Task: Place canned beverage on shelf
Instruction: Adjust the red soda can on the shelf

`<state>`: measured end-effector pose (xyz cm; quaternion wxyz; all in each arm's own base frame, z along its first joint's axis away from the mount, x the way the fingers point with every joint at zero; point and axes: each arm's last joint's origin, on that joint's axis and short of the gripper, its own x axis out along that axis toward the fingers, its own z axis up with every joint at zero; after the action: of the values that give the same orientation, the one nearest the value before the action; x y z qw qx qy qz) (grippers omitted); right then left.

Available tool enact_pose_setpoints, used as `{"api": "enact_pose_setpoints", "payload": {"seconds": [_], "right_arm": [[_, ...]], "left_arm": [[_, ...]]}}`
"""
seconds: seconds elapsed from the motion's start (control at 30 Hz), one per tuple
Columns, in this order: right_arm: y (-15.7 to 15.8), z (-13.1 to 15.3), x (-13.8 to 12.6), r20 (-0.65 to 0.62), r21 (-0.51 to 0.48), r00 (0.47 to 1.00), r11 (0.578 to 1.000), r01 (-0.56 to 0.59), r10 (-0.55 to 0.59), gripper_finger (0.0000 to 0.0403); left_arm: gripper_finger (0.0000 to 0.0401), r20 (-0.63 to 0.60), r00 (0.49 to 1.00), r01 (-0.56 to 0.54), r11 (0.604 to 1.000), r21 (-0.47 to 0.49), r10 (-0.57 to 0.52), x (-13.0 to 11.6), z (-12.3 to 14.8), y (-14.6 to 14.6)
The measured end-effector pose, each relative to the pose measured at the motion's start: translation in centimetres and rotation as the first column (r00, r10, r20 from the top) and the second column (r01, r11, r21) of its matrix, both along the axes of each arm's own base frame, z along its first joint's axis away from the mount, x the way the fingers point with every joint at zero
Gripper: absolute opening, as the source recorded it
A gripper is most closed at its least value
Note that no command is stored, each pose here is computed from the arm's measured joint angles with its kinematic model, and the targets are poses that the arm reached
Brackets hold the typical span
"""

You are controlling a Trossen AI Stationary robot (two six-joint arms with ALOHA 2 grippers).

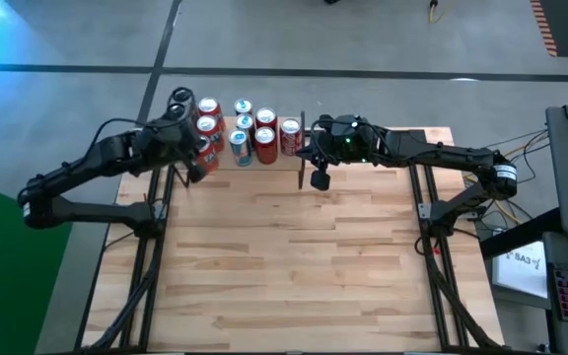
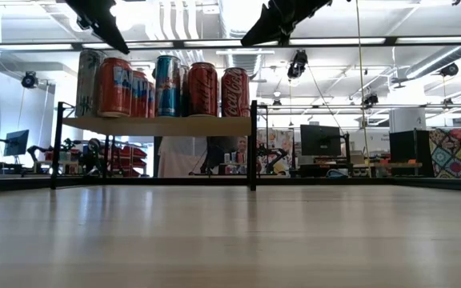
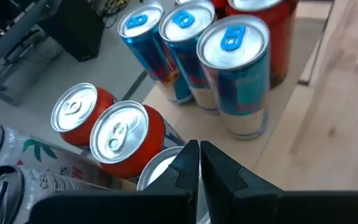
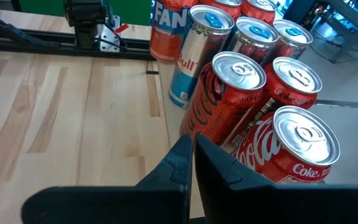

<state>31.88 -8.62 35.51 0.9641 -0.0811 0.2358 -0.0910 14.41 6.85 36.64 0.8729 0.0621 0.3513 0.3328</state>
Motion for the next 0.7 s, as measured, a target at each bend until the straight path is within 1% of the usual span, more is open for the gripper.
{"api": "enact_pose_setpoints", "payload": {"seconds": [0.13,0.23,0.7], "right_arm": [[0.0,-0.01,-0.01,-0.001,0.0,1.0,1.0,0.0,0.0,0.0009],[0.0,-0.02,-0.01,-0.002,0.001,1.0,1.0,0.0,0.0,0.0009],[0.01,-0.06,-0.03,-0.005,0.008,1.0,1.0,0.003,-0.003,0.0009]], "left_arm": [[0.0,-0.061,0.997,-0.039,0.999,0.032,0.04,0.8,-0.51,0.5],[0.0,-0.085,0.996,-0.035,0.999,0.034,0.038,1.16,-0.76,0.68],[0.0,-0.092,0.995,-0.032,0.999,0.033,0.035,1.09,-0.78,0.64]]}}
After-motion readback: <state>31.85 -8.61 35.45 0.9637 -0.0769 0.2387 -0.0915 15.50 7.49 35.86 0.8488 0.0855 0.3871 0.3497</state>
